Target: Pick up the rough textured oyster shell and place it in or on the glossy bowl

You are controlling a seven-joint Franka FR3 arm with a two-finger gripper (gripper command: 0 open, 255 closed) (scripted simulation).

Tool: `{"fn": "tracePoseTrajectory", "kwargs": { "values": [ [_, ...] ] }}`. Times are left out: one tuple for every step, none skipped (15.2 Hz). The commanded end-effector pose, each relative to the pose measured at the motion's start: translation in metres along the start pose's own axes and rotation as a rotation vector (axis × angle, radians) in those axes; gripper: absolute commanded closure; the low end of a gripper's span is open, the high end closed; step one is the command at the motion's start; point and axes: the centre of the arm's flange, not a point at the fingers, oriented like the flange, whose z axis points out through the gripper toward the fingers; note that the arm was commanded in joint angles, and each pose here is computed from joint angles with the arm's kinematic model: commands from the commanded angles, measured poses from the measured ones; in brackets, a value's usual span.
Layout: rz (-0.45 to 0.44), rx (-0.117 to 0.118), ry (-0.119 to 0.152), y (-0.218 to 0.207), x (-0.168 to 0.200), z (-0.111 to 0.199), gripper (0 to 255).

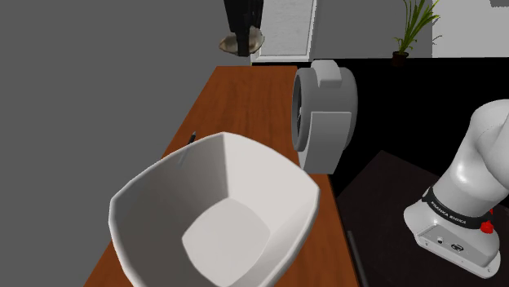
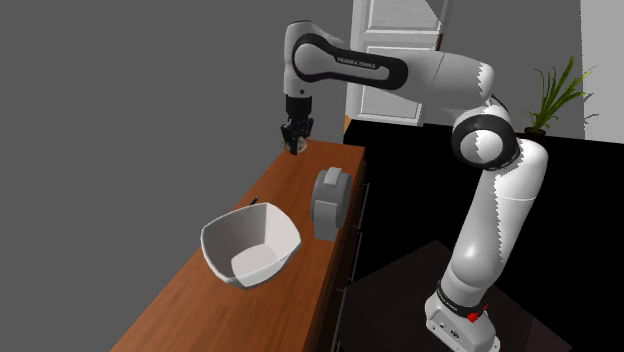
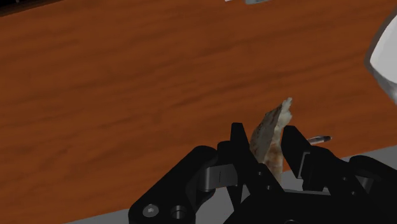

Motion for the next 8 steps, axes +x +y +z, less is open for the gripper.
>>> {"fn": "tracePoseTrajectory", "kwargs": {
  "values": [
    [0.001,0.0,0.0,-0.024,-0.006,0.005,255],
    [0.001,0.0,0.0,-0.037,-0.009,0.006,255],
    [0.001,0.0,0.0,-0.05,-0.013,0.008,255],
    [0.001,0.0,0.0,-0.062,-0.016,0.01,255],
    [0.001,0.0,0.0,-0.075,-0.019,0.012,255],
    [0.001,0.0,0.0,-0.088,-0.022,0.014,255],
    [0.001,0.0,0.0,-0.1,-0.025,0.016,255],
    [0.001,0.0,0.0,-0.113,-0.029,0.018,255]
  ]
}}
